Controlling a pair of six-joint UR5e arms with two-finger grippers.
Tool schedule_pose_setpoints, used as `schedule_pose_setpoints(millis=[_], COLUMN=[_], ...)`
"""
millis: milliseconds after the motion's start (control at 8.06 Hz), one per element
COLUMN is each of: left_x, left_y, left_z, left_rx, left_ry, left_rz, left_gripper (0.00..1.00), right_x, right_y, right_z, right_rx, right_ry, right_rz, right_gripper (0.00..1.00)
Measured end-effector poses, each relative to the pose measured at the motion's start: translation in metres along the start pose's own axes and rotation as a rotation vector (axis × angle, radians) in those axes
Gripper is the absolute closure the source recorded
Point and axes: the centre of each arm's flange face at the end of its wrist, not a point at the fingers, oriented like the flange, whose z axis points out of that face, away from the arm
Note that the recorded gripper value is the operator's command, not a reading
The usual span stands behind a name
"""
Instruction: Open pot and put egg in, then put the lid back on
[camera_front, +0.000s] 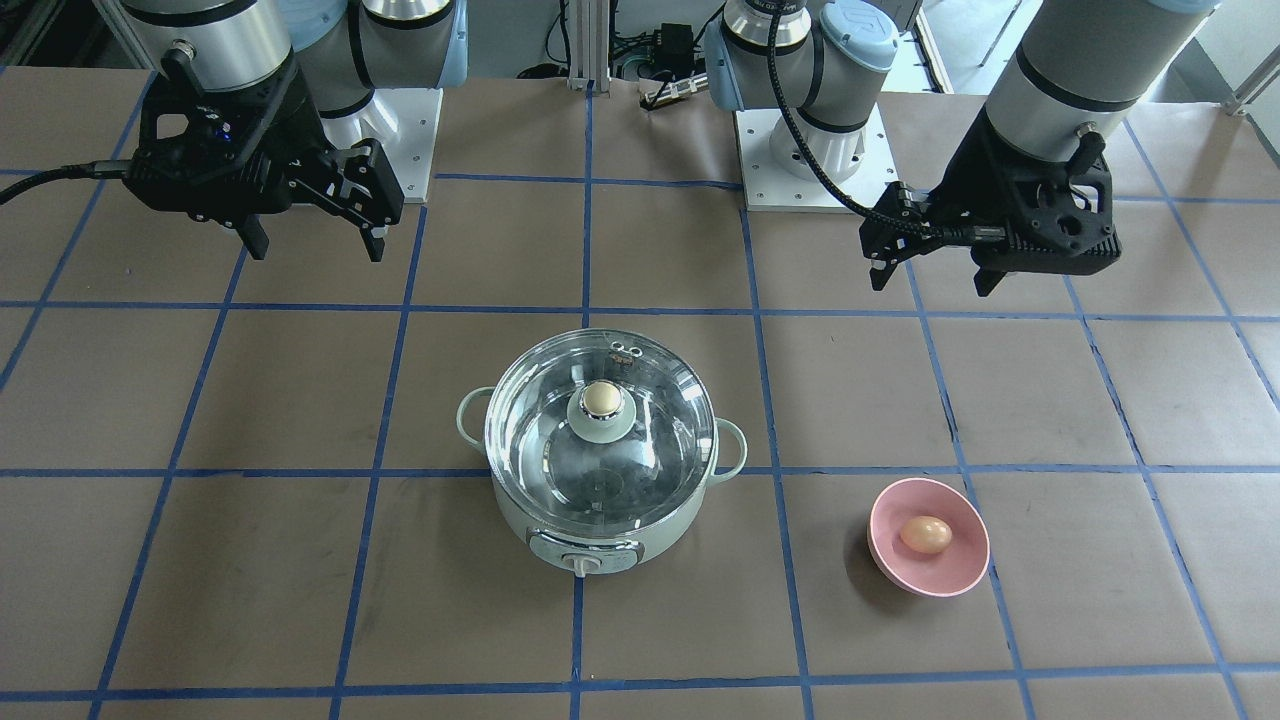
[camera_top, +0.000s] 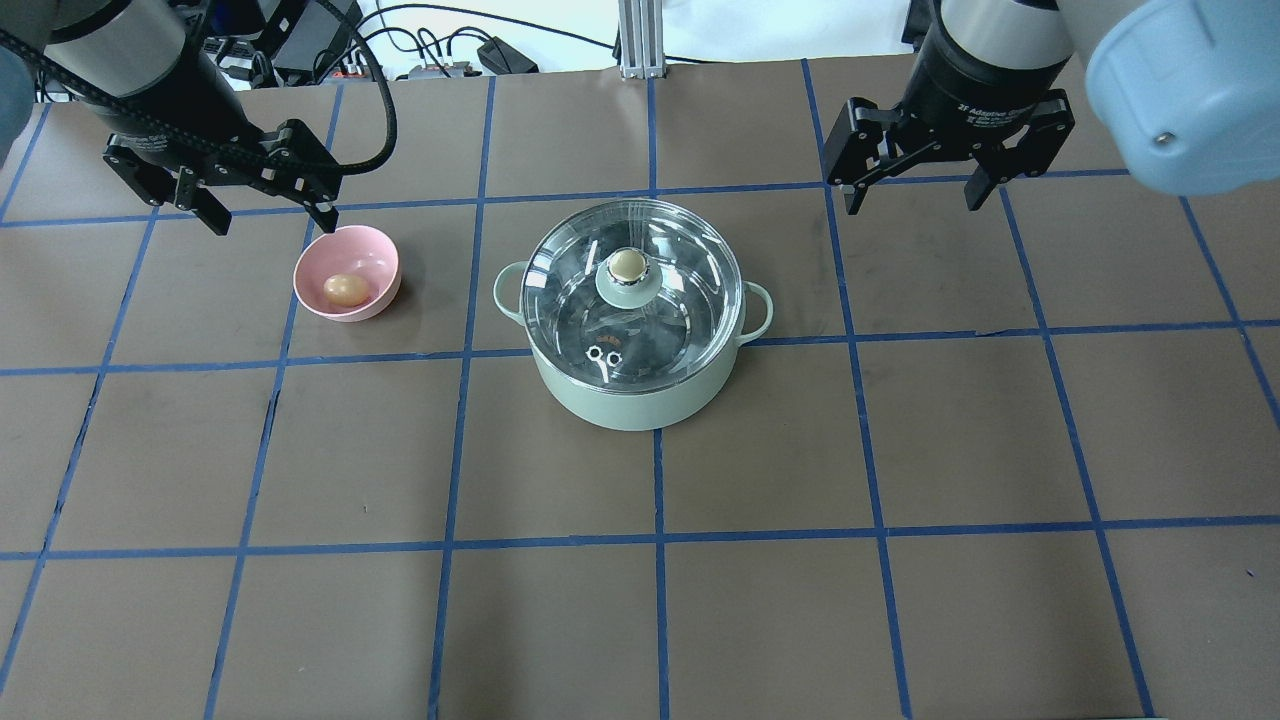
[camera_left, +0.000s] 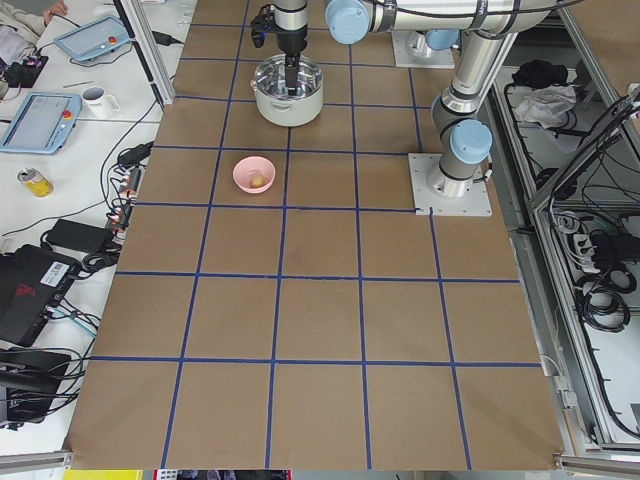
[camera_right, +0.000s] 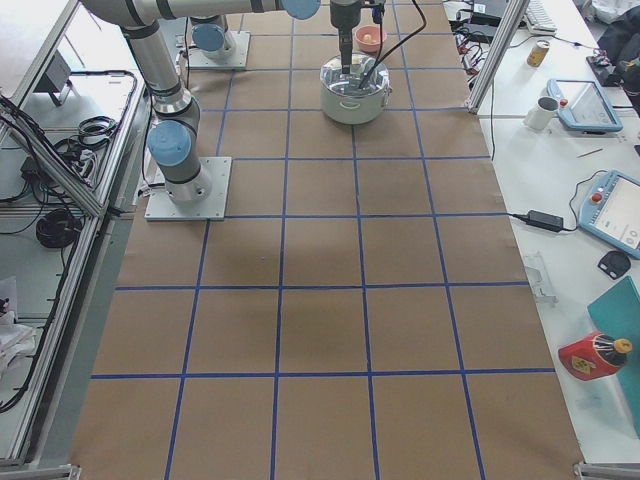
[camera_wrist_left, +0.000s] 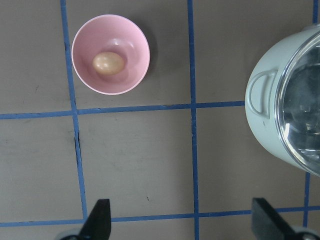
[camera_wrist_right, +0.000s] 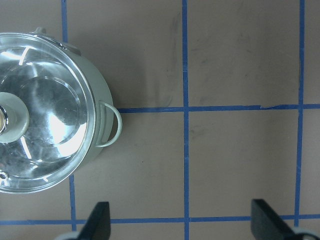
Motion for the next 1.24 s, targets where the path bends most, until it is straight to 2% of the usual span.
schedule_pose_setpoints(millis=[248,497,869,1117,1241], left_x=[-0.004,-0.009,-0.014,-0.025,-0.034], left_y=[-0.01,-0.036,-0.055,-0.054,-0.056], left_z=[0.008,0.027,0.042,0.063,0.077], left_rx=[0.008,0.052,0.102,0.079,0.07], left_ry=[-0.002,-0.006,0.001,-0.024,-0.044], left_rz=[-0.033,-0.198,-0.645,-0.913,-1.023], left_gripper=[0.0,0.0,0.0,0.0,0.0], right_x=[-0.005,-0.051,-0.172,-0.213,-0.221], right_y=[-0.001,-0.006,-0.021,-0.037,-0.039], right_z=[0.003,0.019,0.09,0.141,0.153], right_rx=[-0.004,0.009,0.047,0.056,0.056], right_ry=[0.0,-0.003,-0.022,-0.031,-0.036], right_rz=[-0.004,-0.04,-0.009,0.017,0.021], right_gripper=[0.0,0.0,0.0,0.01,0.07])
